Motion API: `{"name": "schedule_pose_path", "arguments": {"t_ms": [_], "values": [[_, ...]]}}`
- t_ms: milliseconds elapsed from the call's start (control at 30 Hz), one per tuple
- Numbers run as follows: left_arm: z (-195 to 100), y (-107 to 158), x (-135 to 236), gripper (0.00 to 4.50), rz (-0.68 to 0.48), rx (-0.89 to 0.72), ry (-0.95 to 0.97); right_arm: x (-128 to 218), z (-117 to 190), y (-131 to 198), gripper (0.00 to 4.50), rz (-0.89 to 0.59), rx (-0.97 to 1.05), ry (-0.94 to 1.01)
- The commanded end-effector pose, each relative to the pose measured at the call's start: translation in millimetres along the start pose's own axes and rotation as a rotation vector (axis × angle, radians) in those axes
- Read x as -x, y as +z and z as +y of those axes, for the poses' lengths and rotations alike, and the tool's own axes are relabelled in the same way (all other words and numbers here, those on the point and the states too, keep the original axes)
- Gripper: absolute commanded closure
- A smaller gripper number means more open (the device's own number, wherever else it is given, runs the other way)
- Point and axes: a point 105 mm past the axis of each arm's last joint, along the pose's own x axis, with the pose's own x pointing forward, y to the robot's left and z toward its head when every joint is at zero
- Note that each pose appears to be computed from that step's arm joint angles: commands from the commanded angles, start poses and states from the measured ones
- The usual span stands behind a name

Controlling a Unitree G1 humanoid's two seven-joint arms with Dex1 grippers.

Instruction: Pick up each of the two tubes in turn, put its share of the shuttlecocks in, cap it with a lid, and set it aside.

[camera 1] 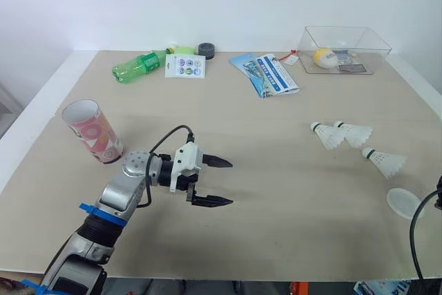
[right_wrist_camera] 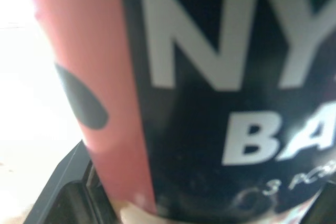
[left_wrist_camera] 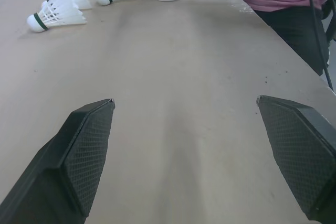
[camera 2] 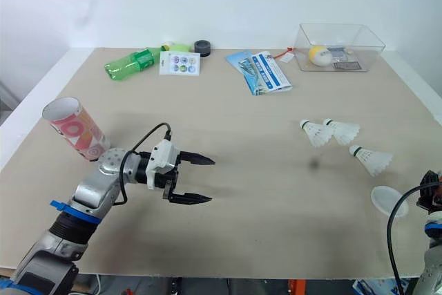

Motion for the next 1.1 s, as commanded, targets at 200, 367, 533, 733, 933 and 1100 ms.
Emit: {"name": "schedule_pose_path", "arguments": {"t_ms": [200,367,533,733,933,1100], "values": [[0.0,10.1,4.1,0.00,-0.008,-0.039,0.013,-13.6,-11.6,-6.2,1.27,0.005,-0.051,-0.058],[-0.2,10.0,4.3,0.00,-0.005,-0.041,0.016,-17.6,-17.2,-13.4,1.27,0.036,-0.023,-0.074],[-0.5,10.0,3.8,0.00,-0.003,-0.041,0.019,-17.8,-18.9,-19.0,1.27,0.055,-0.047,-0.069],[-0.4,8.8,3.8,0.00,0.000,-0.038,0.019,-11.5,-16.7,-23.5,0.02,0.086,-0.016,-0.043],[-0.5,7.7,2.2,0.00,0.001,-0.032,0.008,1.9,-12.9,-24.0,0.02,0.109,-0.003,-0.015],[-0.6,6.4,-0.2,0.00,0.001,-0.029,-0.015,18.1,-13.5,-18.7,0.02,0.119,0.002,-0.013]]}}
